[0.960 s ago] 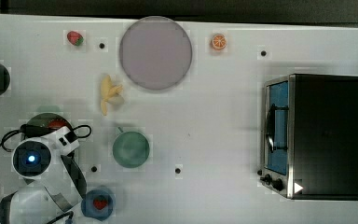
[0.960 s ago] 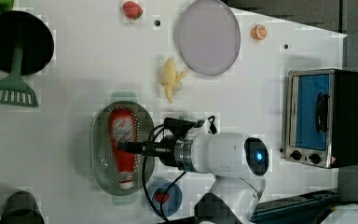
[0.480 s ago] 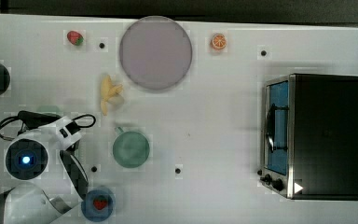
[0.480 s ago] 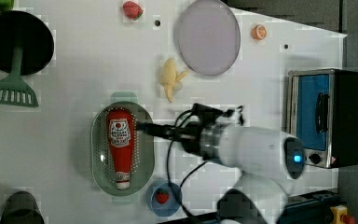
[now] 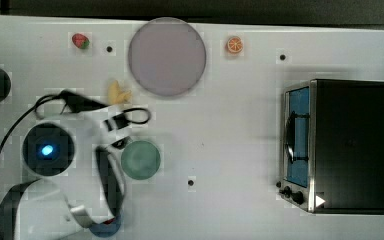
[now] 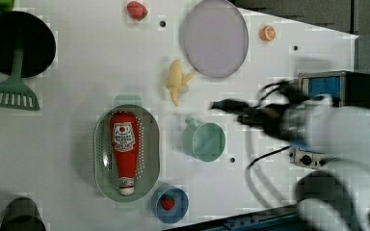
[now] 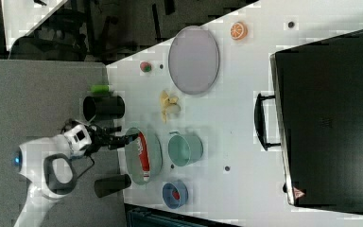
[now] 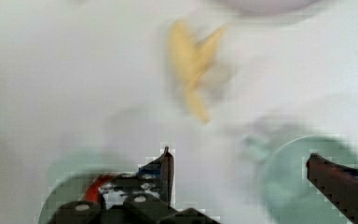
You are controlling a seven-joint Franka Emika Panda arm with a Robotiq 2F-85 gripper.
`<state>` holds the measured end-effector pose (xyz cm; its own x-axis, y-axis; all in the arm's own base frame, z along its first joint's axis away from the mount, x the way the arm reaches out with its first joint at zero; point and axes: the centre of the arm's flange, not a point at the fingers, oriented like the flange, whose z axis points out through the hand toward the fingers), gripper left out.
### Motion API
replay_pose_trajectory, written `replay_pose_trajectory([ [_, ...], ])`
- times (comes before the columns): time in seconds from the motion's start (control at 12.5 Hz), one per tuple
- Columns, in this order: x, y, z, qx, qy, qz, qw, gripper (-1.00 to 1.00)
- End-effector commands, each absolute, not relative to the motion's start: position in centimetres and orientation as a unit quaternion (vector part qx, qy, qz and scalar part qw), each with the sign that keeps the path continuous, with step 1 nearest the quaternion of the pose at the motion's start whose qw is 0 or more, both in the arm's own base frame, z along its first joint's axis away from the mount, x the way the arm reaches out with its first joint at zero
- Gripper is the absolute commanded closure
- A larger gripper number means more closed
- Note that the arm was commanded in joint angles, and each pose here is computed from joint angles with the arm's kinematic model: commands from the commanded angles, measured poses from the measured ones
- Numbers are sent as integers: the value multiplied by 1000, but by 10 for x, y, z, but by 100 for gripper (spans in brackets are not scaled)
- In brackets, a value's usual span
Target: Pick Ketchup from the table and place it in strainer.
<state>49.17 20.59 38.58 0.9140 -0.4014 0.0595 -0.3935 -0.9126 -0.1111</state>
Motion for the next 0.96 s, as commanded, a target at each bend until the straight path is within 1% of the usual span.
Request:
replay_pose_trajectory([
  [0.08, 516, 101, 467, -942, 329, -60, 29, -100],
  [0.24, 510, 60, 514, -927, 373, -39, 29, -100],
  [0.32, 505, 42, 535, -920, 390, -23, 32, -100],
  [0.48, 494, 19, 566, -914, 406, 10, 23, -100],
  [0.56, 491, 13, 579, -913, 408, 21, 17, -100],
  [0.72, 487, 13, 599, -912, 408, 33, 13, -100],
  [0.96, 488, 13, 599, -913, 407, 36, 13, -100],
])
